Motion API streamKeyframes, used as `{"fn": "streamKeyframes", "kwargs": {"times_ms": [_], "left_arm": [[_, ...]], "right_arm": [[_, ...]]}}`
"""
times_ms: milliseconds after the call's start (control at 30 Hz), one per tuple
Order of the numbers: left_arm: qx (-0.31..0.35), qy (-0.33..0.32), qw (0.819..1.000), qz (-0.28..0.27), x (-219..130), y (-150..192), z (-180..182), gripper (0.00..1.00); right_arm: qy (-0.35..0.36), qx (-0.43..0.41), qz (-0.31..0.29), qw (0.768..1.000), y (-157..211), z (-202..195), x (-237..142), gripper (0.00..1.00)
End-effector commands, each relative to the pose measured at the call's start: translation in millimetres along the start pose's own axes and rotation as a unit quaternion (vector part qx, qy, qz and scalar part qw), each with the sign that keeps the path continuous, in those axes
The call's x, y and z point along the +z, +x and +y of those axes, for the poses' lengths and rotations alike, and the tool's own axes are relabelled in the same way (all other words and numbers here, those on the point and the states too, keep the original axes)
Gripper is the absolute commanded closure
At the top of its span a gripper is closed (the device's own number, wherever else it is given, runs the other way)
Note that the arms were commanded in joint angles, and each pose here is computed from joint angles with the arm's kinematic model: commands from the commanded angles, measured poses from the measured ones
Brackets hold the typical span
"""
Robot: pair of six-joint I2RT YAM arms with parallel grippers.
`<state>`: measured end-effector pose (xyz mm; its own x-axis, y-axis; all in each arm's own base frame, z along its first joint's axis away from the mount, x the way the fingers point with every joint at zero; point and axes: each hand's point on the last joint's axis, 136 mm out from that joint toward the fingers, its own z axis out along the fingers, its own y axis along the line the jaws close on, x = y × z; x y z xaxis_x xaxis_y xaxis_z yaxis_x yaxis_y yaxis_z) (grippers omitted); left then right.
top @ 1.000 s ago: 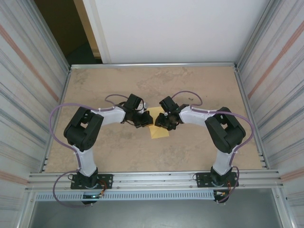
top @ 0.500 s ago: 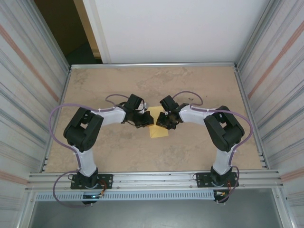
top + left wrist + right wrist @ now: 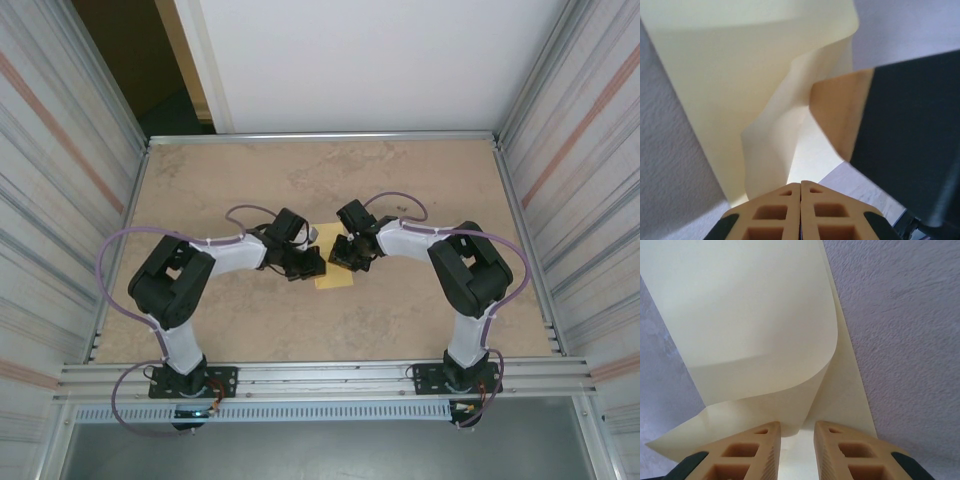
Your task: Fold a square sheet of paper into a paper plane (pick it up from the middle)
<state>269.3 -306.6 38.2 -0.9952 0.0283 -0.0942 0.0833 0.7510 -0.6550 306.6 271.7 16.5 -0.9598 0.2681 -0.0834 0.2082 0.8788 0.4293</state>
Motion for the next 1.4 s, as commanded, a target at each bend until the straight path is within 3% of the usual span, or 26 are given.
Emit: {"fn": "streamKeyframes", "kwargs": {"times_ms": [0, 1367], "left_arm": [[0.009, -0.013, 1.0, -0.008, -6.0, 3.7, -0.2, 0.91], [0.007, -0.056, 0.998, -0.01, 5.4, -6.2, 14.4, 0.91]], "right_arm": [[0.1, 0.035, 0.038, 0.994, 21.6, -57.3, 23.1, 0.75], [0.129, 0.034, 0.055, 0.99, 29.6, -69.2, 31.4, 0.81]]}}
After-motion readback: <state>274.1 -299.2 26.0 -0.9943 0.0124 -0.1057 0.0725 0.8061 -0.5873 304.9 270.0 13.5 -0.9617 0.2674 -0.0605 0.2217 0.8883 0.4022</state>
